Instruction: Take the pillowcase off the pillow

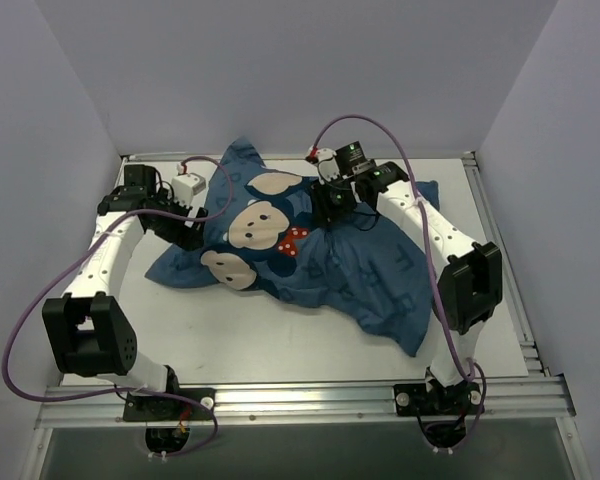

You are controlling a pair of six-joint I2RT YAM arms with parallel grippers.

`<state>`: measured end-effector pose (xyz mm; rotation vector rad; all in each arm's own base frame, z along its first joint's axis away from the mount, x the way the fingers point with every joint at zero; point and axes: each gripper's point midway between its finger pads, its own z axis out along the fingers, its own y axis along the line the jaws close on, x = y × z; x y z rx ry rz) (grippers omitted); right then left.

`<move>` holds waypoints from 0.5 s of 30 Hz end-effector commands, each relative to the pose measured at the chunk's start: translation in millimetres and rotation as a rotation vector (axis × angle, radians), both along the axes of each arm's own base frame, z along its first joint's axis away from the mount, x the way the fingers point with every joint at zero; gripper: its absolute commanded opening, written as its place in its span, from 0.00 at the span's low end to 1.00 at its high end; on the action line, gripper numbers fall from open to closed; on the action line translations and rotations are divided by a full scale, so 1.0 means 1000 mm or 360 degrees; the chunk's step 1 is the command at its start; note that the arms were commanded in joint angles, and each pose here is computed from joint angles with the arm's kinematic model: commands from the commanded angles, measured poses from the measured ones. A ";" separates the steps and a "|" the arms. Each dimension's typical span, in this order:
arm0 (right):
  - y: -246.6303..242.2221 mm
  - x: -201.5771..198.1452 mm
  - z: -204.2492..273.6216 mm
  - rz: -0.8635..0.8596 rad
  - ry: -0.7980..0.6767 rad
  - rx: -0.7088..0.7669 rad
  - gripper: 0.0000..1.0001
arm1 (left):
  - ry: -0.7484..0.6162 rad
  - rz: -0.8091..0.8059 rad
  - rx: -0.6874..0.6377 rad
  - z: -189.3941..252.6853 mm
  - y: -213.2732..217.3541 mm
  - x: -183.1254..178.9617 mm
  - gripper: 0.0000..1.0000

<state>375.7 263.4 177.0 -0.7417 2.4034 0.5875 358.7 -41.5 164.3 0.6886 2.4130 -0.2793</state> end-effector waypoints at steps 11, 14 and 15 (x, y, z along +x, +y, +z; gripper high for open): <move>-0.205 -0.034 0.029 -0.1379 0.0060 -0.0320 1.00 | 0.0168 -0.0212 0.0122 -0.063 -0.007 -0.054 0.94; -0.249 -0.080 -0.003 -0.1618 0.0173 -0.0225 1.00 | 0.0172 -0.0176 0.0218 -0.080 0.002 -0.049 0.94; -0.254 -0.091 0.001 -0.1660 0.0136 -0.0170 1.00 | 0.0223 -0.0175 0.0253 -0.092 0.002 -0.052 0.94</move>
